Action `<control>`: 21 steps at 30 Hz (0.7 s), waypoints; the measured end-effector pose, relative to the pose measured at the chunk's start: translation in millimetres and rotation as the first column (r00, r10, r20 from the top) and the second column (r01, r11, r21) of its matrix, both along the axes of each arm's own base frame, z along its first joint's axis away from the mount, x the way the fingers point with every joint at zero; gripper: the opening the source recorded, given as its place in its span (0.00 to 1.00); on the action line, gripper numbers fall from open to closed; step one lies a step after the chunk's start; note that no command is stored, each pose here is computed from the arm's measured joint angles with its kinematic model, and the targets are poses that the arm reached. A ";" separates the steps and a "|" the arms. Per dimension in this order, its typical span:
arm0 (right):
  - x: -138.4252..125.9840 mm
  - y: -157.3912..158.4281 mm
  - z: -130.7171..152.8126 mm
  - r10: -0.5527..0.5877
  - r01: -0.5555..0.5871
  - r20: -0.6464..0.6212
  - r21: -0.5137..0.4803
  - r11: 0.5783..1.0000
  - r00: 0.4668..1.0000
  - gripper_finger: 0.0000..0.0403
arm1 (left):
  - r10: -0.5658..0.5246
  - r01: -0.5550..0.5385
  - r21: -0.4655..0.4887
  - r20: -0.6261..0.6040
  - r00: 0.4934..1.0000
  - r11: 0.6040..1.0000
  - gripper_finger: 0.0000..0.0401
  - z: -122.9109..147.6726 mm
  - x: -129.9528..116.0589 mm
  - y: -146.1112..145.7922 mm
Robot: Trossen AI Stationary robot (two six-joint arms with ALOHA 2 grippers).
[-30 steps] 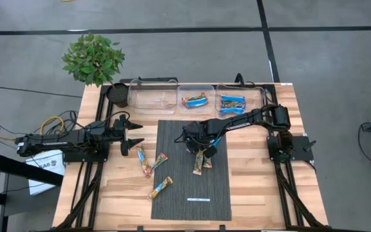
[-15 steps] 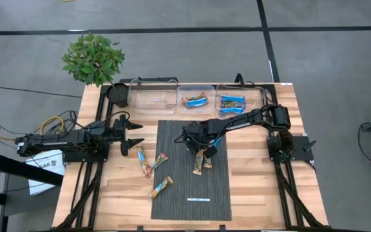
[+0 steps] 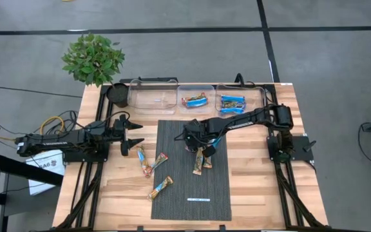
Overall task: Pick and place Granola Bars by type
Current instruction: Put the top red granola bar into the white bin
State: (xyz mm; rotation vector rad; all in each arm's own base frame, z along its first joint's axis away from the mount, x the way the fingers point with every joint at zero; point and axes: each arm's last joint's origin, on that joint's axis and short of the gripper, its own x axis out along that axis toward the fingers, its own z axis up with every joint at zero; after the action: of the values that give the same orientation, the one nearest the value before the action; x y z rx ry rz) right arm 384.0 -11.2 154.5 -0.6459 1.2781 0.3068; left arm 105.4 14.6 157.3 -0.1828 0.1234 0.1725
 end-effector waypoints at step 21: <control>-8.3 -1.7 51.4 -0.047 0.045 0.173 0.016 0.999 0.984 0.03 | 0.000 0.000 0.000 -0.001 1.000 1.000 0.79 -0.1 0.0 0.0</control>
State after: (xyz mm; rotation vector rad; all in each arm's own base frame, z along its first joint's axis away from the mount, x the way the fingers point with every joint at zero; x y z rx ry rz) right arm 375.7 -12.9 206.0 -0.6184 1.1222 0.2148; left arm 105.4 14.6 157.3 -0.1828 0.1241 0.1726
